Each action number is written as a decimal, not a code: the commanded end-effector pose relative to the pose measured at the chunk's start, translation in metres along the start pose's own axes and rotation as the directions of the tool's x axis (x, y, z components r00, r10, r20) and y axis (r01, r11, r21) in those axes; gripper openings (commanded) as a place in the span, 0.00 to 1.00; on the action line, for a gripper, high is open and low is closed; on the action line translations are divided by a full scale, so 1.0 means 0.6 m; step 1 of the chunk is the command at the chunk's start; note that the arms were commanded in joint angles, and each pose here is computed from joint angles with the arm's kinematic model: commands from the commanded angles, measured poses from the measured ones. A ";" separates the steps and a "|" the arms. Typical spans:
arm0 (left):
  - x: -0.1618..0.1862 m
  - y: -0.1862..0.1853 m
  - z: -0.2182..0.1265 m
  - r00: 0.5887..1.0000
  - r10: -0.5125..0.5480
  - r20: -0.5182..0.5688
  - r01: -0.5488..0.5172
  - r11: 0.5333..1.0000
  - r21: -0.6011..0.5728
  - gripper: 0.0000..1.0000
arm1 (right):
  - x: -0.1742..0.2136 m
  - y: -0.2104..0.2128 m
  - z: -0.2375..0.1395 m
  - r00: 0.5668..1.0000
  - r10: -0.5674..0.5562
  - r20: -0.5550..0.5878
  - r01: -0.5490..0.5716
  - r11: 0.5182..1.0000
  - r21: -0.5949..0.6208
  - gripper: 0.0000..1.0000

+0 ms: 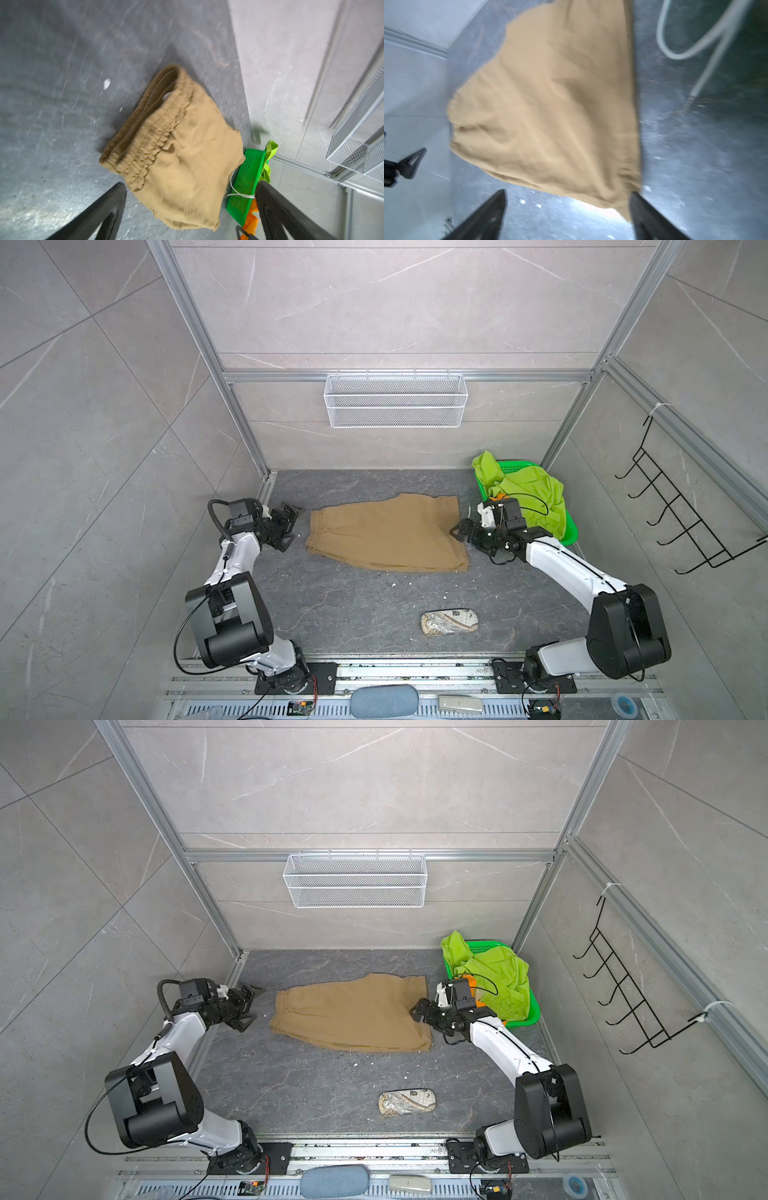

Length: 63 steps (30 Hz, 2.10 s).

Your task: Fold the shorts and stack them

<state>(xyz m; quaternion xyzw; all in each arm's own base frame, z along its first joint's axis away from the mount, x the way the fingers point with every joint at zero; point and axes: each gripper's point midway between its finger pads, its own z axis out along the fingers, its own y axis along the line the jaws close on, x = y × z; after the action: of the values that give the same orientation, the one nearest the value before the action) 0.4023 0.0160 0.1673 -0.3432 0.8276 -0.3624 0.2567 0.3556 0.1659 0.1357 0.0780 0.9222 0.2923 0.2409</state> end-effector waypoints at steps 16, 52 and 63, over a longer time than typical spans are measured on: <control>0.175 0.108 0.134 0.963 -0.035 -0.267 -0.012 0.985 -0.172 1.00 | 0.101 -0.129 0.127 0.956 0.216 -0.199 -0.211 0.976 0.046 0.99; 0.103 0.163 0.133 0.812 0.255 -0.524 -0.508 0.752 -0.420 0.79 | 0.038 -0.099 0.101 0.980 0.080 -0.184 -0.080 0.997 0.009 0.99; 0.106 0.204 0.129 0.760 0.261 -0.595 -0.612 0.594 -0.522 0.54 | 0.047 -0.105 0.094 0.979 0.097 -0.179 -0.097 0.995 0.011 0.99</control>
<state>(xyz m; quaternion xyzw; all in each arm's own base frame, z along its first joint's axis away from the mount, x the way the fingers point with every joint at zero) 0.3786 -0.0150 0.0210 -0.1095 0.9918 -0.0621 0.0204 0.3623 0.1520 0.0468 0.0962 0.9370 0.3053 0.1401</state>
